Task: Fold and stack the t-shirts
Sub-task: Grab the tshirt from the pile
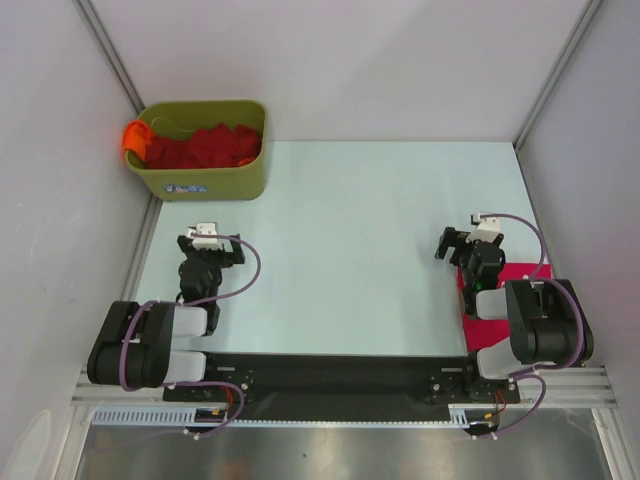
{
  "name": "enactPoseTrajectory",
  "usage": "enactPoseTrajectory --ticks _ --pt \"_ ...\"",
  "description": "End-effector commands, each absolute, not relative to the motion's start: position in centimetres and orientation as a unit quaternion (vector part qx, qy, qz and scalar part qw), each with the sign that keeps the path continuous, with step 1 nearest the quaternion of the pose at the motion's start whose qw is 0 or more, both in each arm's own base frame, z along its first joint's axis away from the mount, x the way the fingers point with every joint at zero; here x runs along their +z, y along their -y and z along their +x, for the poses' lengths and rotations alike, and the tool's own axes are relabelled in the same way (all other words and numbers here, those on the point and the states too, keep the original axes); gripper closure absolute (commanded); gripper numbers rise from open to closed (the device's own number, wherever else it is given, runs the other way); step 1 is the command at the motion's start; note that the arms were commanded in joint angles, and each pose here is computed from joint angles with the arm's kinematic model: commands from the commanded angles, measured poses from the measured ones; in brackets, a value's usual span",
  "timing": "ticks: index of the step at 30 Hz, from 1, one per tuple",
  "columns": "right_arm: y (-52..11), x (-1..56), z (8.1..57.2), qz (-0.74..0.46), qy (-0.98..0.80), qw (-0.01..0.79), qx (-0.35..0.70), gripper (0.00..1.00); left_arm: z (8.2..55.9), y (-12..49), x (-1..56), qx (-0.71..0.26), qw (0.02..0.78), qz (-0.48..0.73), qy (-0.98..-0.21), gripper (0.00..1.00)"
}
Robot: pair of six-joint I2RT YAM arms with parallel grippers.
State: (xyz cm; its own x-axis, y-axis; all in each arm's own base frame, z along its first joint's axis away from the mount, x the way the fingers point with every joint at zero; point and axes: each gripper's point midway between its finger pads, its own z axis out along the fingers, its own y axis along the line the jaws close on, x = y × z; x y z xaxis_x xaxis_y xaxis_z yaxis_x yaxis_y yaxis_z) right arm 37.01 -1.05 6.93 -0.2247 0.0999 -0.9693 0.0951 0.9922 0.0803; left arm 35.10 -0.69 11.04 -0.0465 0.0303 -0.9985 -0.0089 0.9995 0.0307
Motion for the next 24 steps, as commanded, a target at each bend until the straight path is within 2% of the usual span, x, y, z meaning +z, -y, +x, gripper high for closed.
enactPoseTrajectory --ticks 1,5,9,10,11,12,13,14,16,17,18,19,20,21,22,24 --pt "0.8 10.7 38.2 0.048 -0.744 0.667 0.004 0.00 35.9 0.9 13.1 0.012 0.715 0.017 -0.699 0.00" --pt "0.6 14.1 38.5 0.043 -0.758 0.651 0.010 0.00 35.9 0.9 13.1 0.011 0.715 0.016 -0.699 0.00" --pt "0.2 24.7 39.0 0.037 -0.676 0.734 0.060 0.00 35.1 3.7 13.7 -0.028 0.717 0.102 -0.689 0.00" --pt "0.1 26.5 39.1 0.034 -0.664 0.744 0.069 0.00 34.5 4.9 16.1 -0.035 0.733 0.148 -0.664 0.00" --pt "0.1 30.2 39.2 0.028 -0.642 0.762 0.076 0.00 34.2 6.7 15.6 -0.072 0.697 0.195 -0.686 0.00" --pt "-0.5 31.5 39.3 0.015 -0.639 0.763 0.095 0.00 34.1 7.3 16.9 -0.081 0.696 0.213 -0.681 0.00" --pt "-0.7 33.4 39.4 0.007 -0.631 0.769 0.099 0.00 34.5 7.4 21.7 -0.084 0.723 0.204 -0.655 0.00" --pt "-1.0 35.9 39.6 0.002 -0.623 0.775 0.104 0.00 34.6 6.8 21.6 -0.081 0.701 0.181 -0.685 0.00" --pt "-1.5 38.0 39.9 -0.005 -0.616 0.778 0.123 0.00 35.5 6.0 24.4 -0.058 0.702 0.172 -0.689 0.00" --pt "-1.8 39.9 39.9 -0.008 -0.603 0.787 0.131 0.00 36.4 5.2 28.0 -0.039 0.705 0.160 -0.690 0.00" --pt "-2.3 40.5 39.9 -0.018 -0.598 0.789 0.142 0.00 38.1 3.6 28.1 -0.006 0.690 0.129 -0.712 0.00" --pt "-2.8 40.5 40.3 -0.017 -0.599 0.784 0.160 0.00 39.1 2.6 32.2 0.019 0.693 0.117 -0.711 0.00" --pt "-3.3 40.9 40.3 -0.024 -0.597 0.784 0.169 0.00 40.0 1.9 33.2 0.034 0.685 0.111 -0.719 0.00" --pt "-4.1 41.3 40.4 -0.039 -0.595 0.782 0.183 0.00 41.8 1.9 32.1 0.028 0.657 0.129 -0.742 0.00" --pt "-4.8 41.1 40.7 -0.039 -0.598 0.775 0.198 0.00 42.8 1.9 36.2 0.037 0.675 0.150 -0.722 0.00" --pt "-5.5 40.7 41.0 -0.040 -0.602 0.770 0.207 0.00 44.1 1.9 35.5 0.030 0.632 0.167 -0.756 0.00"
